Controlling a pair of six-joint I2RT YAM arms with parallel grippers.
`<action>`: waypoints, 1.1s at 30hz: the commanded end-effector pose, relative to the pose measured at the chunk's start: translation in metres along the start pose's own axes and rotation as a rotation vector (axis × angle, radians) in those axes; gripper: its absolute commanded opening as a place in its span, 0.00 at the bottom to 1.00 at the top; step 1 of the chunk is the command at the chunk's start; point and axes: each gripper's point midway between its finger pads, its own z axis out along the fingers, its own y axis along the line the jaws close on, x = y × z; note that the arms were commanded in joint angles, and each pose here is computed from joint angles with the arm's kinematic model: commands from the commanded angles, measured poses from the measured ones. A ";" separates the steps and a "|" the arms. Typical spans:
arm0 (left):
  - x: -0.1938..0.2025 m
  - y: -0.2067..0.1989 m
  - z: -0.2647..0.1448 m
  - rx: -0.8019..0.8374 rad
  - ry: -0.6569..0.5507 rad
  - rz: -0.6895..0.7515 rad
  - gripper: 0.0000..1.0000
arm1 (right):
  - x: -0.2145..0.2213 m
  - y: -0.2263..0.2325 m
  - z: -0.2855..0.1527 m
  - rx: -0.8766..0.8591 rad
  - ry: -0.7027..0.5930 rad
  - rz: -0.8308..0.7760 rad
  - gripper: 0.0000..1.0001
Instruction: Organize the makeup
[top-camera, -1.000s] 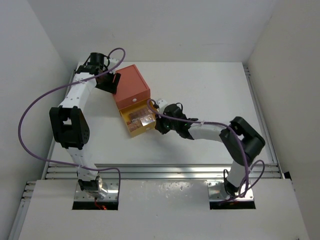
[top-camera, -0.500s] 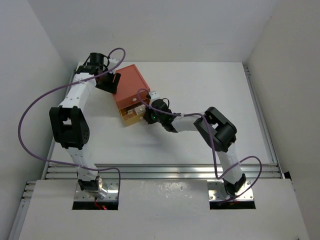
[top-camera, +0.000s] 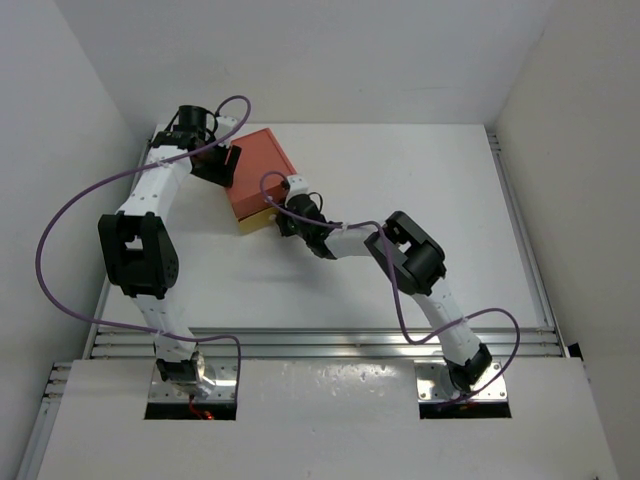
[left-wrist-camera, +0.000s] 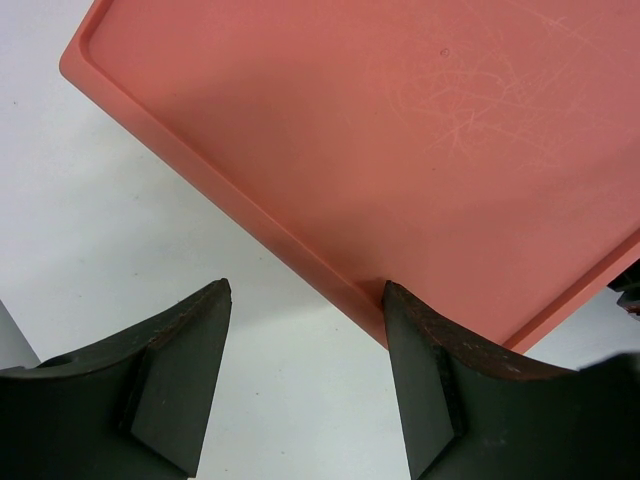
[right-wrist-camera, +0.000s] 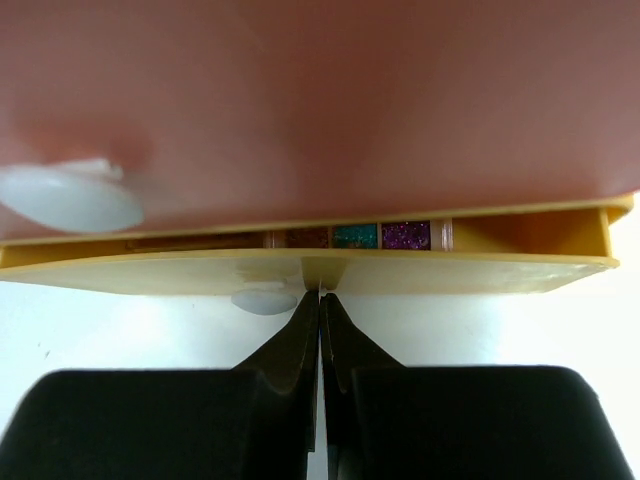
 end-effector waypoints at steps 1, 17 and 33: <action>0.019 -0.001 0.005 0.017 0.056 0.003 0.68 | -0.054 0.014 0.008 -0.006 -0.171 0.004 0.00; 0.021 0.002 0.003 0.000 0.062 0.003 0.68 | -0.051 -0.003 -0.039 0.016 -0.220 0.011 0.00; -0.060 0.025 -0.057 -0.056 -0.181 -0.084 0.68 | -0.034 -0.201 -0.270 0.491 0.260 -0.144 1.00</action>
